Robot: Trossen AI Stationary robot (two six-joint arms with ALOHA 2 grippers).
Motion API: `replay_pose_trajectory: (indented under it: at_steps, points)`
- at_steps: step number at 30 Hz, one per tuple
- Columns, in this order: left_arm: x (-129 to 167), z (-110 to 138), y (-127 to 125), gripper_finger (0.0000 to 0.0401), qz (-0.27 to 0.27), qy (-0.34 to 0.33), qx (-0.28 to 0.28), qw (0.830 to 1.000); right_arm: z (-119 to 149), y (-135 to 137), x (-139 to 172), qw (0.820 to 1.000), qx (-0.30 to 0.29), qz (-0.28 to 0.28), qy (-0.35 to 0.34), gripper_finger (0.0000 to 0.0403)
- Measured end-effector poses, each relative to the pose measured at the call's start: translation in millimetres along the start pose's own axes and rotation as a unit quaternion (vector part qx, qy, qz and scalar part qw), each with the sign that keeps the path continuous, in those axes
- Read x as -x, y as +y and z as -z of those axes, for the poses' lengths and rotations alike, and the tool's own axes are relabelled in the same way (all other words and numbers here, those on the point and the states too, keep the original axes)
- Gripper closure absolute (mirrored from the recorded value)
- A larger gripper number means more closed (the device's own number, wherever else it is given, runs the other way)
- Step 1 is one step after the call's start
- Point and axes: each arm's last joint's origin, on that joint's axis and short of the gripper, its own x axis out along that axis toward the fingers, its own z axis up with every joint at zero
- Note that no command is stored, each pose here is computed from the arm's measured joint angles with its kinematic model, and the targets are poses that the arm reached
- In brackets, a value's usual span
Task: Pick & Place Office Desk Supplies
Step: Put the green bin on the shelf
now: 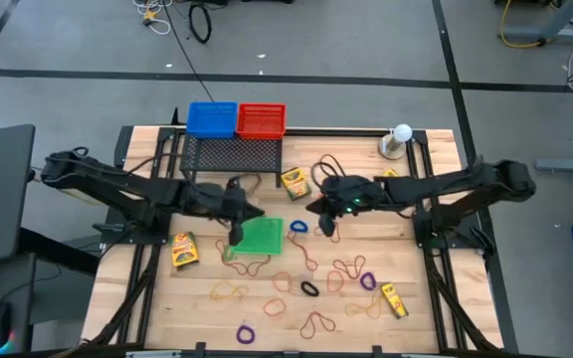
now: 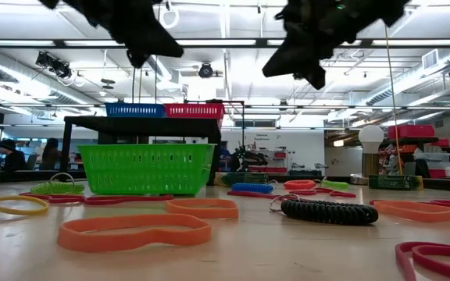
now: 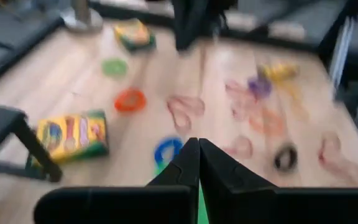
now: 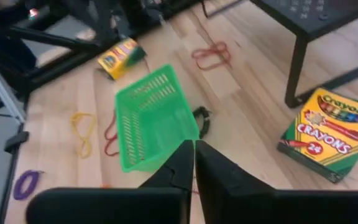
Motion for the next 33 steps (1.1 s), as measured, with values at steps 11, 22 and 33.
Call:
replay_pose_trajectory:
  at_steps: [11, 22, 33]
  points:
    - [-9.6, -4.7, -48.1, 0.0325, 0.024, 0.219, -0.023, 0.975, 38.2, -22.8, 24.8, 1.0, 0.01, 0.013, 0.011, 0.0397]
    - [-57.3, 15.4, -66.5, 0.022, -0.021, 0.322, -0.028, 0.946, 46.6, -28.0, 34.8, 0.999, 0.044, 0.013, 0.014, 0.0392]
    - [-81.0, 44.9, -76.6, 0.0229, -0.081, 0.345, -0.076, 0.932, 48.0, -29.1, 38.9, 0.997, 0.077, 0.016, 0.025, 0.0391]
